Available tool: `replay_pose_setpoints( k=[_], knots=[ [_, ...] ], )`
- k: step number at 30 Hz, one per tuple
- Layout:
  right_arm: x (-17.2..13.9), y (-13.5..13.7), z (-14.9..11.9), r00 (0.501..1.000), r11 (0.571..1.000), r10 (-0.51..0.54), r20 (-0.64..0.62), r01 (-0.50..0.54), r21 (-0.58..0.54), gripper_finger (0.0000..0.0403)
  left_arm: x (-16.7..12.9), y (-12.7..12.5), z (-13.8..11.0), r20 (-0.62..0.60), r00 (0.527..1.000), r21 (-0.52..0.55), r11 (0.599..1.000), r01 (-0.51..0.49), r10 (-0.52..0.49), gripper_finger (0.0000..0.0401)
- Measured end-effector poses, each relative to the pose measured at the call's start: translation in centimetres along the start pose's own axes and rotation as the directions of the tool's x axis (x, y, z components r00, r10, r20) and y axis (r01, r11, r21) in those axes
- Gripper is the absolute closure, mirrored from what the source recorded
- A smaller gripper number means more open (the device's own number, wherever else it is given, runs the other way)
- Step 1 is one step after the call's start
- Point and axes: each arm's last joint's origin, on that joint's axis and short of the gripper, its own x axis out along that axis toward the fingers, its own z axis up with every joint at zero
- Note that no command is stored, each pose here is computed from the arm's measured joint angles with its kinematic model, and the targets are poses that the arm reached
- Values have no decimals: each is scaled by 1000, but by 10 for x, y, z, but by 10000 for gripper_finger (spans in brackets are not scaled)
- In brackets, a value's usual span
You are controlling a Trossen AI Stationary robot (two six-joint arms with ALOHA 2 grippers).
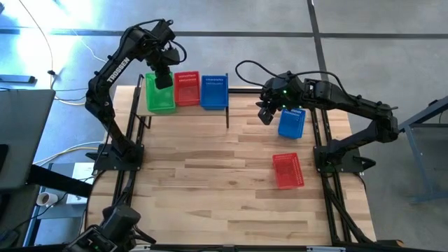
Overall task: Stack baskets on shelf by color
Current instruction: Stack the green basket on top of the red baskets on the shelf
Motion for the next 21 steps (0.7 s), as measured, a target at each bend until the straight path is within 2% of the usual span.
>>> replay_pose_setpoints(
  k=[10,16,21],
  knots=[
    [0,0,0,1000,1000,0,0,0,0,293,0,0,0,-4,1000,0,1000,-6,6,321],
    [0,0,0,1000,1000,0,0,0,0,293,-1,-1,1,-76,992,-67,992,-107,102,298],
    [0,0,0,1000,1000,0,0,0,-1,293,-1,-4,3,-84,989,-86,988,-127,120,298]
  ],
)
